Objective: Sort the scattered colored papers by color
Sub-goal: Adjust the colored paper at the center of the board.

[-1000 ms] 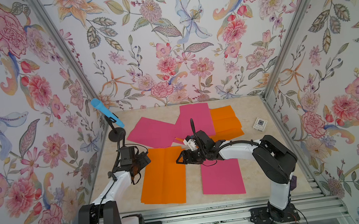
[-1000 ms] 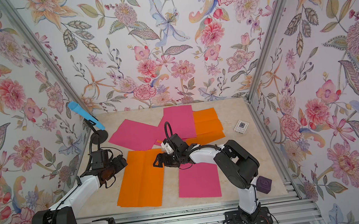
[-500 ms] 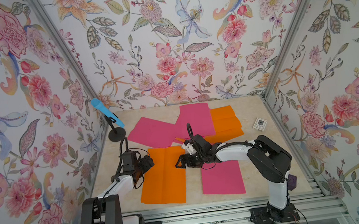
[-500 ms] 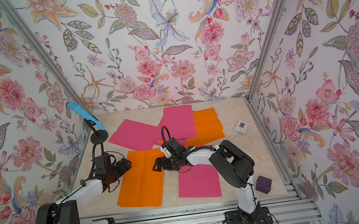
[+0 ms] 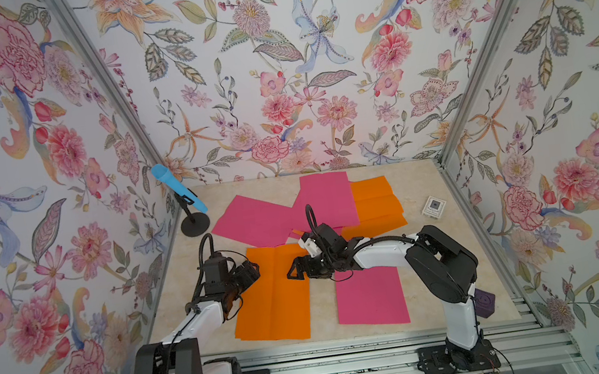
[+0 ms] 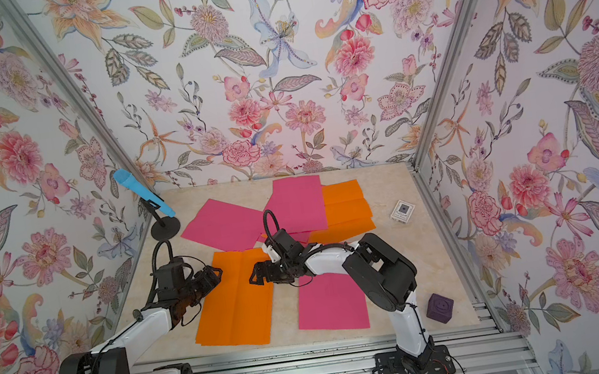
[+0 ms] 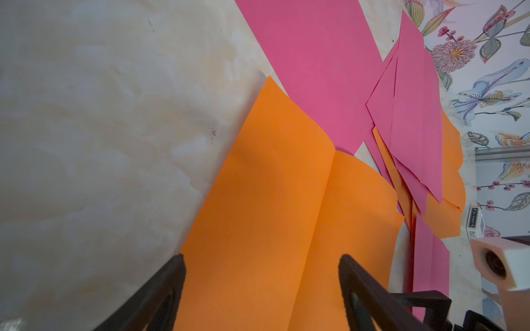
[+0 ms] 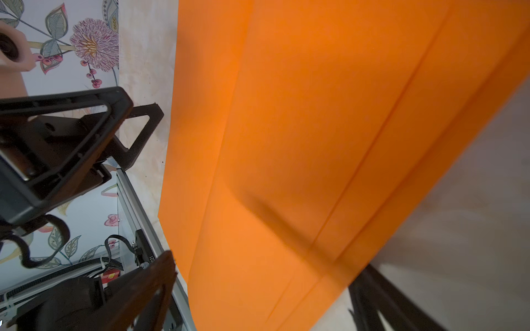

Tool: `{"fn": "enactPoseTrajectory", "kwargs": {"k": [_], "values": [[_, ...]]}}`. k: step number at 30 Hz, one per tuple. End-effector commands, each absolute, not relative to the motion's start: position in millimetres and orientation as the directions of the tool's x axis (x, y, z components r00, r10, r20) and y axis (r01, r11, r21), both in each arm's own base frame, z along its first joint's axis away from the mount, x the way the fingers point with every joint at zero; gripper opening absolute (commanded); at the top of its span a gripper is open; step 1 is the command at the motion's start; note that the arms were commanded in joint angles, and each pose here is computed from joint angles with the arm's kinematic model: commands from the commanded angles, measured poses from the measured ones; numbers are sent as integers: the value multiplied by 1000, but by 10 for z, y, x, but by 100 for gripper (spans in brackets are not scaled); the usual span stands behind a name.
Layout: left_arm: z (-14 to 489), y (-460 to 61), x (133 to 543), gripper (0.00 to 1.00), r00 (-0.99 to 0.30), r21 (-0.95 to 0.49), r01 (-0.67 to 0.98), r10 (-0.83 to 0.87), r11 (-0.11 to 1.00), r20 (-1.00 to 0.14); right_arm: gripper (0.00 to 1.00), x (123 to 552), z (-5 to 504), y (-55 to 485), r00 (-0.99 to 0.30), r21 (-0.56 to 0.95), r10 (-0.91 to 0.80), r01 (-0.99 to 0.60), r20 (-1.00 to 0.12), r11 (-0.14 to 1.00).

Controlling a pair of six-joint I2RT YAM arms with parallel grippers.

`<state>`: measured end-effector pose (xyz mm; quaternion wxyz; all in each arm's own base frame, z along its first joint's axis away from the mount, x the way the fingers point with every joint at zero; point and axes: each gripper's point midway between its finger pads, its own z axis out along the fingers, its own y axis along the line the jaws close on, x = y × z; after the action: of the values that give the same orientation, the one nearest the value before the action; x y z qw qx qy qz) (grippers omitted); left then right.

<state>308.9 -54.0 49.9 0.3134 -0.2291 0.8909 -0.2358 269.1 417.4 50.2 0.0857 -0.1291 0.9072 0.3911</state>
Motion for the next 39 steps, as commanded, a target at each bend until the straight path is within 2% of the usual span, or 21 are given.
{"fn": "enactPoseTrajectory", "kwargs": {"k": [1,9,19,23,30,39], "values": [[466,-603,3053,85,-704,-575,-256,-557,777,-440,93,2648,291,4130,-964,655,-168,-264,-207,708],[480,-685,3082,85,-713,-585,-238,-548,776,-437,93,2691,299,4155,-964,653,-166,-264,-210,709],[1013,-359,3276,87,-661,-398,-239,-448,886,-602,94,2696,359,4060,-963,651,-160,-264,-217,712],[811,-304,3276,89,-715,-329,-260,-410,908,-566,94,2695,413,4054,-961,653,-160,-271,-226,708],[557,-345,3324,90,-711,-370,-274,-446,888,-543,100,2704,444,4007,-959,642,-163,-276,-231,715],[388,-372,3400,89,-724,-376,-285,-455,882,-518,100,2680,460,3970,-962,636,-162,-267,-220,724]]}}
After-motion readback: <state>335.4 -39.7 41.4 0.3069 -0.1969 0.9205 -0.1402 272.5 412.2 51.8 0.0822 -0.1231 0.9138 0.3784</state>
